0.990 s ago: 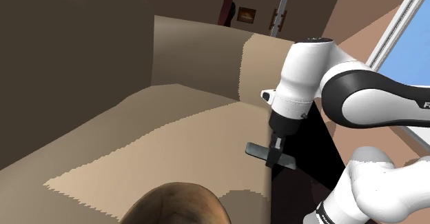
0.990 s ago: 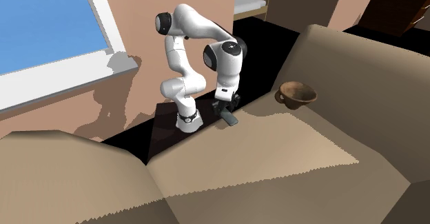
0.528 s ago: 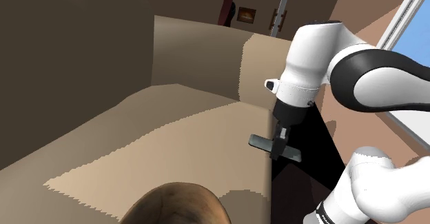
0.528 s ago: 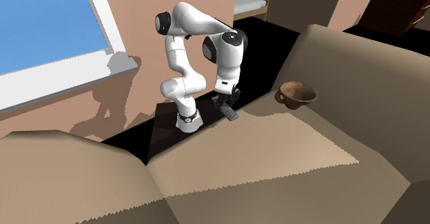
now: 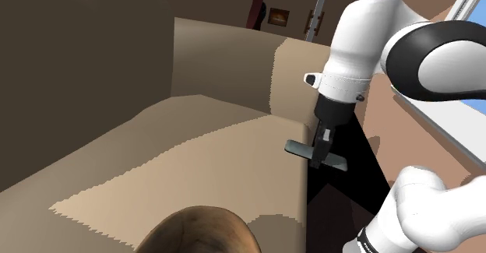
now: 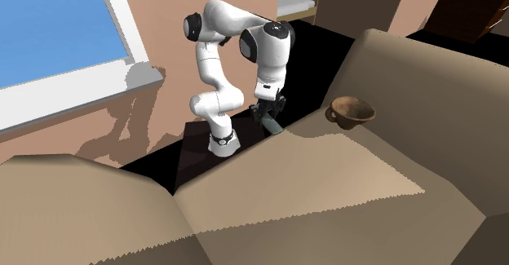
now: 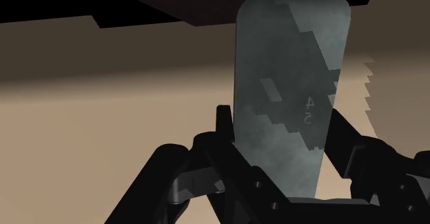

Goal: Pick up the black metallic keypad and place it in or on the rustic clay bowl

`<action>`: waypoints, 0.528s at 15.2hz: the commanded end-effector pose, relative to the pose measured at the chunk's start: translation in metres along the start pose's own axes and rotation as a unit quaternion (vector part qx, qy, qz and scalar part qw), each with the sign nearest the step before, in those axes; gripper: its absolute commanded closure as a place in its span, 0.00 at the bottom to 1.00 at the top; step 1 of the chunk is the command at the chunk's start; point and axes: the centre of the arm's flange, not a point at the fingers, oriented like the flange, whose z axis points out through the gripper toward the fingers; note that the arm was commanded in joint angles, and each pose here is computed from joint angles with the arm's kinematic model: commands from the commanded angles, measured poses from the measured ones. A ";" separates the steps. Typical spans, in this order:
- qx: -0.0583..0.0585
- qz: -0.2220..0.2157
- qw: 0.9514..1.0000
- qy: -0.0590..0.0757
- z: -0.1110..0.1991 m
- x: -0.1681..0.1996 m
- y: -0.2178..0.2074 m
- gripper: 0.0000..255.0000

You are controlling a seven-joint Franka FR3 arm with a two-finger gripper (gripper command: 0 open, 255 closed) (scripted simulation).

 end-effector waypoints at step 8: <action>0.000 0.000 1.000 0.000 -0.048 -0.003 0.001 1.00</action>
